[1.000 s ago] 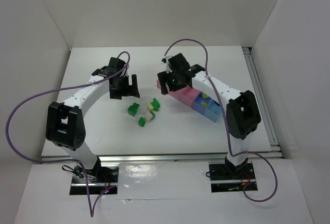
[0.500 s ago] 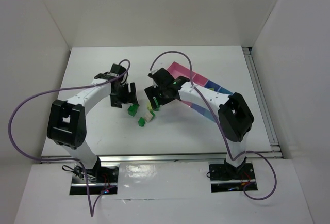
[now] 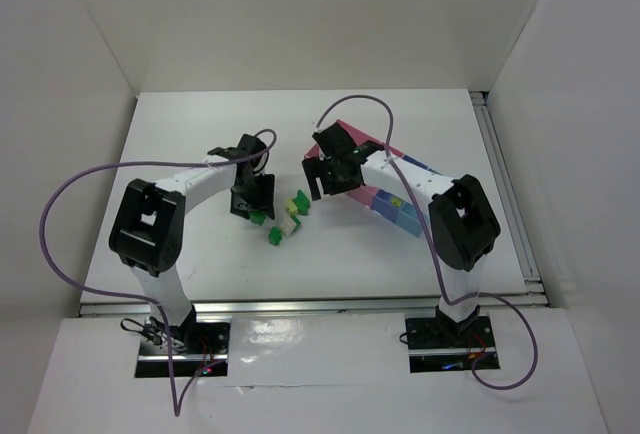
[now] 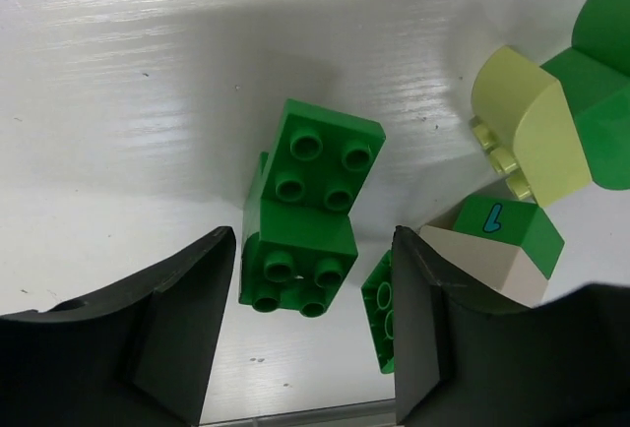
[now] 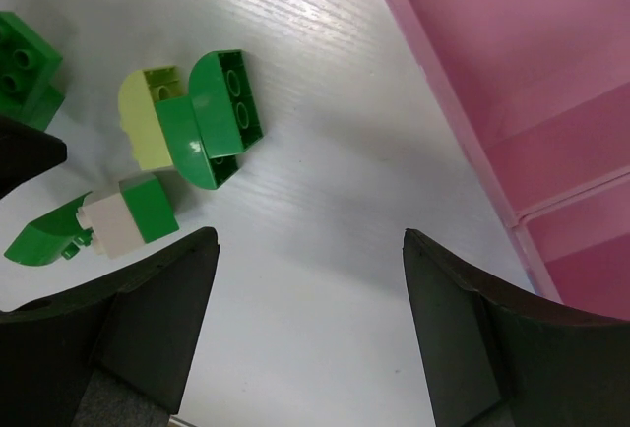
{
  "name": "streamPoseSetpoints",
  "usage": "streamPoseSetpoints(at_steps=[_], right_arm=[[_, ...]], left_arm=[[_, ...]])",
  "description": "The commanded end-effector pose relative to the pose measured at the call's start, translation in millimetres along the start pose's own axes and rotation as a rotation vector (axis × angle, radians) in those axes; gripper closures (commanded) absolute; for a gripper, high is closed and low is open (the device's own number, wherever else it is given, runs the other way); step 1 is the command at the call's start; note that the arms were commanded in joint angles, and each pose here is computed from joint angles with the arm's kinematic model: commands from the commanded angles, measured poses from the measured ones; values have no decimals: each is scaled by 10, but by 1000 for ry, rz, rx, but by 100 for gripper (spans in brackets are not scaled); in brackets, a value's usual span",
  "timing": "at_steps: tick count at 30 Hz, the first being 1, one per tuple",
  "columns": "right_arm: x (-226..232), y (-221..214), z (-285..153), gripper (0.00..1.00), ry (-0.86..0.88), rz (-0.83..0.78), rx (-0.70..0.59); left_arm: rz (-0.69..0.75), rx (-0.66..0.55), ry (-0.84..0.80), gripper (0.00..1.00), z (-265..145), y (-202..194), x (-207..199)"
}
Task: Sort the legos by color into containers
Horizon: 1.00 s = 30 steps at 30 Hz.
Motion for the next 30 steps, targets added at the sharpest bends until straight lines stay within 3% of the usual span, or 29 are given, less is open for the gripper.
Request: streamPoseSetpoints(at_steps=[1,7,11,14,17,20,21,23,24,28,30], right_arm=[[30,136,-199,17,38,20,-89],[30,136,-199,17,38,20,-89],[36,149,-216,17,38,20,-88],[-2,150,-218,17,29,28,-81],[-34,252,-343,17,85,48,-107],[-100,380,-532,17,254,49,-140],[-133,375,-562,17,297,54,-142],[-160,476,-702,18,436,47,-179],[-179,474,-740,18,473,44,-180],[-219,539,-919,15,647,19,-181],[-204,521,-961,13,753,2,-153]], left_arm=[[15,-15,52,31,-40,48,15],[24,-8,63,49,-12,45,28],[34,-14,62,72,-87,101,15],[63,-59,65,81,-259,237,-5],[100,-108,-38,97,-450,390,-4],[102,-184,-277,100,-742,489,7],[130,-200,-446,100,-844,496,-64],[172,-283,-627,100,-1011,576,-115],[189,-288,-778,100,-1104,556,-153],[250,-290,-1110,100,-1158,555,-279],[246,-276,-1205,100,-1174,550,-303]])
Point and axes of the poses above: each gripper's point midway between its finger pads, its own z axis out along the fingers, its own x axis along the line the jaws close on, y = z × x, the point moved 10 cm from there along -z, back along the fingers, and after that the axes turned 8 degrees about z, right-handed, at the moved point
